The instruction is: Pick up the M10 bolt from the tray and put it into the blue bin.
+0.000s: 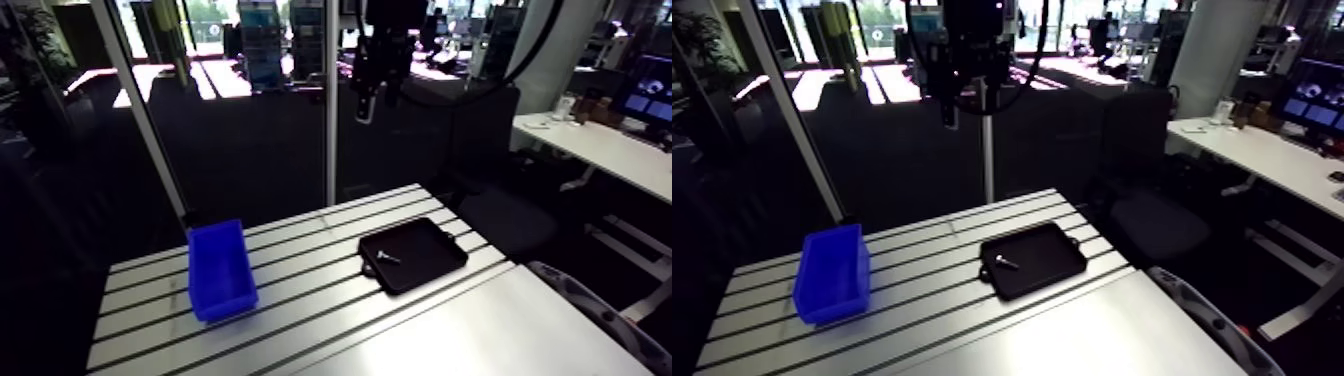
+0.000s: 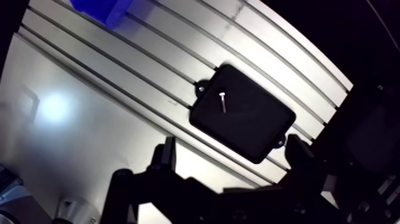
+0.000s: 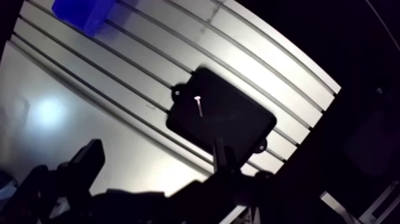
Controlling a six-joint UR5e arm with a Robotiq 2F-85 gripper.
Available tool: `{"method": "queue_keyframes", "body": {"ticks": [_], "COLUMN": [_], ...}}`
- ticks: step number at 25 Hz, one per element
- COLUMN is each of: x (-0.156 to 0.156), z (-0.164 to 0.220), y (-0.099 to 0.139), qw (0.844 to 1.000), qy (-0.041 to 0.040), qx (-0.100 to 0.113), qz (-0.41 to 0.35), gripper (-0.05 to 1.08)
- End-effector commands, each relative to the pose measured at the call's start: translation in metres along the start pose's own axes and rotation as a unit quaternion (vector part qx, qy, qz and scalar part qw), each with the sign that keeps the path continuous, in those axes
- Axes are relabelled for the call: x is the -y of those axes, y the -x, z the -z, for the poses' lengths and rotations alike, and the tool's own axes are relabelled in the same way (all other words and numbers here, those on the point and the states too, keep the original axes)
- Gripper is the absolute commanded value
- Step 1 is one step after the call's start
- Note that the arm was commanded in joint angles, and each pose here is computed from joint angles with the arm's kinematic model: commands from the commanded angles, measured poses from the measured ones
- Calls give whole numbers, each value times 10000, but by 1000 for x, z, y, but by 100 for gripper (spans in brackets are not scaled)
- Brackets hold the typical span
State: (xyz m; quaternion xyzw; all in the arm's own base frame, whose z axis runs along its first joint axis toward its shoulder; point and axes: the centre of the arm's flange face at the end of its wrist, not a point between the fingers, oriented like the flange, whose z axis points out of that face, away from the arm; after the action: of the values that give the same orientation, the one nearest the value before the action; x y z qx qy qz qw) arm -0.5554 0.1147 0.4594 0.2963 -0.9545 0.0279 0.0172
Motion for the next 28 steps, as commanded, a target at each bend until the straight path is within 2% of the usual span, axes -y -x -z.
{"method": "queue_keyframes", "body": {"ticks": [1,3,5,8,12,18,20,22,23,26,28], "x": [-23,-25,-26,-29,-34,-35,-35,-35,-35,-34,-32], "z": [-20,-25,-30,-37,-43,-50,-53,-60,-63,-78,-86], "y": [26,29,33,39,45,46,47,51,52,55,56], "qw": [9994,9991,9988,9988,9990,9990,9990,9992,9992,9991,9991], "qy": [128,200,221,196,225,214,187,122,129,226,202], "qx": [125,227,310,346,332,345,357,377,373,347,350], "qz": [285,308,315,268,199,191,168,112,97,100,107], "gripper": [2,2,2,2,2,2,2,2,2,1,1]}}
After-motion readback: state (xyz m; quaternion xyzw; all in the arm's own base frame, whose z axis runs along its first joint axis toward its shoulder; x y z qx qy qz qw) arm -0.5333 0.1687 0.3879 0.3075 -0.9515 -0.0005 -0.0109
